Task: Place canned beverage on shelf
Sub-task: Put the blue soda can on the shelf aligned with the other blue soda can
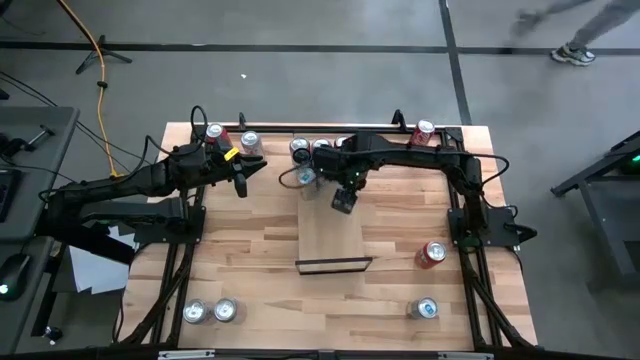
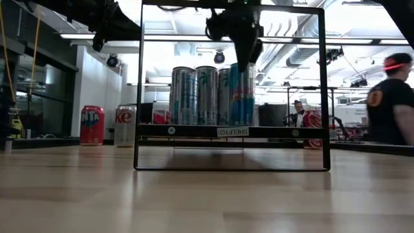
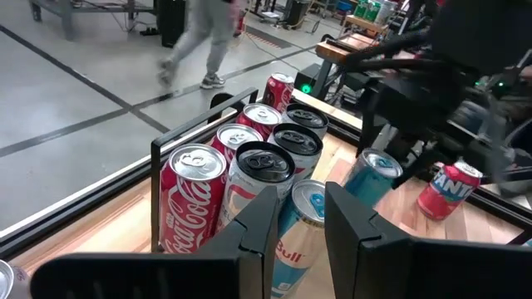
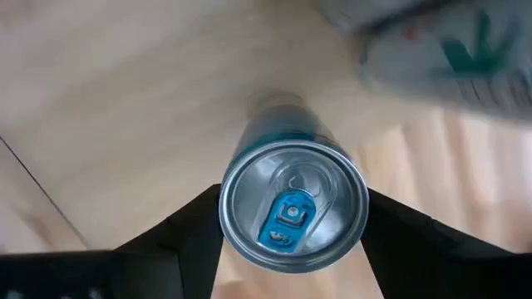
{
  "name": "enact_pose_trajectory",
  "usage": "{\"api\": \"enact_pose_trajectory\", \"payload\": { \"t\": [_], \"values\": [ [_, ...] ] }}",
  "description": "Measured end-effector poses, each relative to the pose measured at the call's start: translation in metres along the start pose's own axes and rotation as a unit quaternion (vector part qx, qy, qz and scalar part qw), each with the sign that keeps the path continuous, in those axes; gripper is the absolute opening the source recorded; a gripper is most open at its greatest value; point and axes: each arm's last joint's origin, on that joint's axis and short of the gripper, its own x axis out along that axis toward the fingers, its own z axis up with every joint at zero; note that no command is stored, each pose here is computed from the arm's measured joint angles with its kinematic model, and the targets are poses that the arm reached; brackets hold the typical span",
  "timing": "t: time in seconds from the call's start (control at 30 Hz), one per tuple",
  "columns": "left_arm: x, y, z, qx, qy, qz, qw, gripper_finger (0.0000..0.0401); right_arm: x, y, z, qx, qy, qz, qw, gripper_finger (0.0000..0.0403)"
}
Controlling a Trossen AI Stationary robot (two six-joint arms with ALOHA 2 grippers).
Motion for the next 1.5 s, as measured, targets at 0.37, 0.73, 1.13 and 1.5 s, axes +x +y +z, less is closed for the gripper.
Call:
{"api": "enact_pose_trajectory", "payload": {
  "t": [0.37,0.73,1.13,1.5],
  "values": [
    [0.0,0.0,0.0,0.0,0.0,0.0,1.0,0.0053,0.0002,-0.0105,0.0058,0.156,-0.006,0.031,0.987,0.0237],
    [0.0001,0.0,0.0,0.013,0.0,0.0,1.0,0.0053,0.0001,-0.0068,0.0052,0.135,-0.007,0.031,0.99,0.0238],
    [0.0,0.0,0.0,0.013,0.0,0.0,1.0,0.0053,0.0003,-0.0068,0.0052,0.122,-0.007,0.031,0.992,0.0282],
    [0.0,0.0,0.0,0.013,0.0,0.0,1.0,0.0053,-0.0009,-0.0089,0.0053,0.066,-0.011,0.031,0.997,0.0336]
  ]
}}
